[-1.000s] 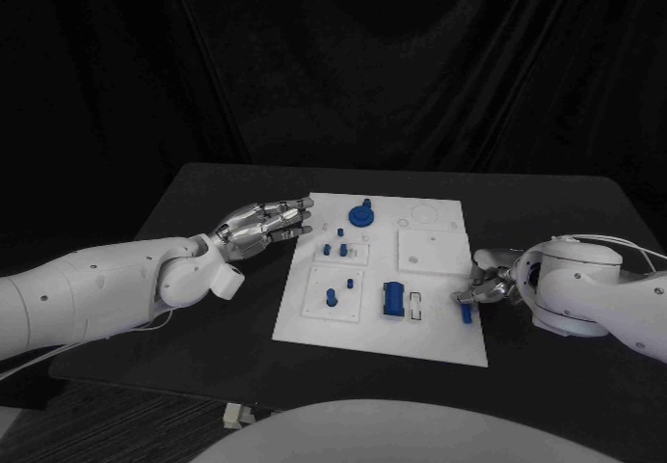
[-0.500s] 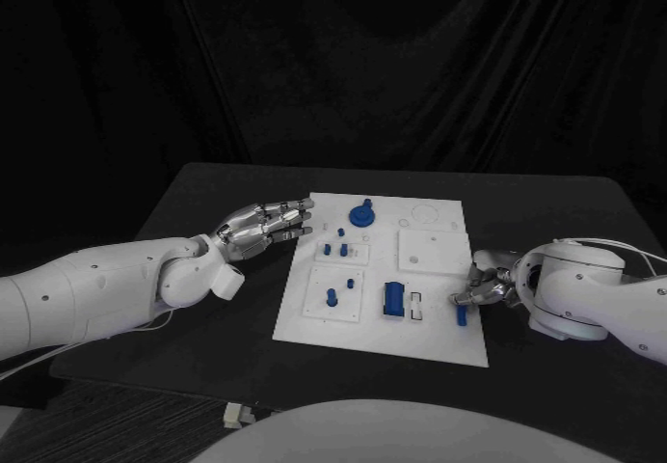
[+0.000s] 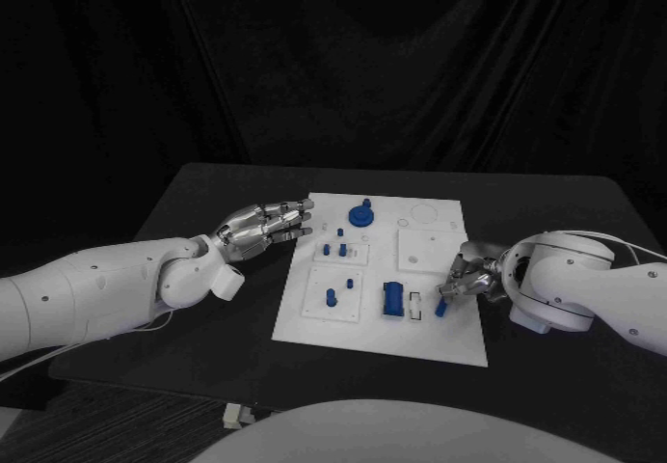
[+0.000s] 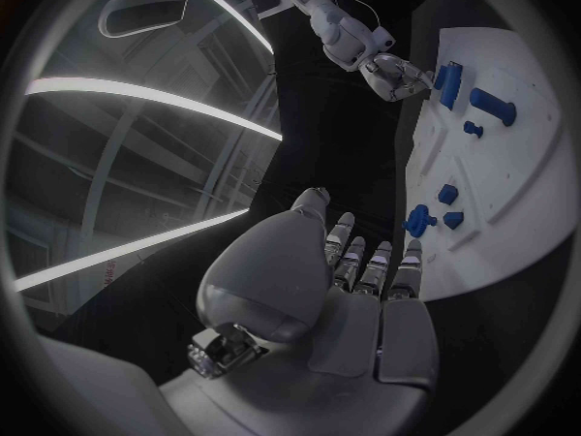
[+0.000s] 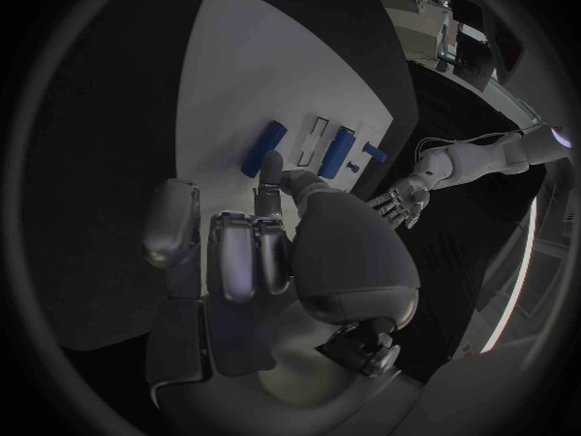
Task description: Assemble the parts on the task board
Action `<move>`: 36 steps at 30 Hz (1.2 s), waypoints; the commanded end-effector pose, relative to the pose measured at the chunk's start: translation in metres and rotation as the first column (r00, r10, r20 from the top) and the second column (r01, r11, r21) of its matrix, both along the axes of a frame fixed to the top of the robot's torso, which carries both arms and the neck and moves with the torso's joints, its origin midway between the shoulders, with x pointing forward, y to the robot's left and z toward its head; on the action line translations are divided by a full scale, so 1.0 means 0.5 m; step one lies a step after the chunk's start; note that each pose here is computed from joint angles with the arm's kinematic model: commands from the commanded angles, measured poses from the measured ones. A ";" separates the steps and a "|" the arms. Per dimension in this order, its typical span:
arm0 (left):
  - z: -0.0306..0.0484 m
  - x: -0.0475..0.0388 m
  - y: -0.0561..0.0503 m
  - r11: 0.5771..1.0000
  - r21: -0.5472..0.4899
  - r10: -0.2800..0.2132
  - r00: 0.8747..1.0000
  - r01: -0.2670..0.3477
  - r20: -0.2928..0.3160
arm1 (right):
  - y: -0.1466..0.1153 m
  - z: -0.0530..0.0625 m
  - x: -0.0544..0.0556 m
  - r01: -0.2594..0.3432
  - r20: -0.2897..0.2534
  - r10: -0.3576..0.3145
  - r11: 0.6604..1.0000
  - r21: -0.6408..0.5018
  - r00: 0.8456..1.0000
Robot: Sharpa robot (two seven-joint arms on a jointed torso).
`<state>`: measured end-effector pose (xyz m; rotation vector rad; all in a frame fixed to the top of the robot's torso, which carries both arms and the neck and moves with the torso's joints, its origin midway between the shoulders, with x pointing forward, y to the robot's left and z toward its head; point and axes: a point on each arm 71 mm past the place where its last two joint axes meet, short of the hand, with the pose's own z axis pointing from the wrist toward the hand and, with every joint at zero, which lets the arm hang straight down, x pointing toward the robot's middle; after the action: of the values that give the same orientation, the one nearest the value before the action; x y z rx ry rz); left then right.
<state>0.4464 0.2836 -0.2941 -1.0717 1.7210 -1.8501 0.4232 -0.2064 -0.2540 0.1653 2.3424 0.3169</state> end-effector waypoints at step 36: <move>-0.001 -0.002 -0.005 1.000 -0.016 -0.022 1.000 0.022 -0.009 | 0.023 -0.012 0.035 -0.039 -0.064 0.034 0.997 -0.069 0.997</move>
<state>0.4462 0.2829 -0.2953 -1.0757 1.7358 -1.8503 0.4401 -0.1934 -0.2586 0.1194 2.4027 0.2890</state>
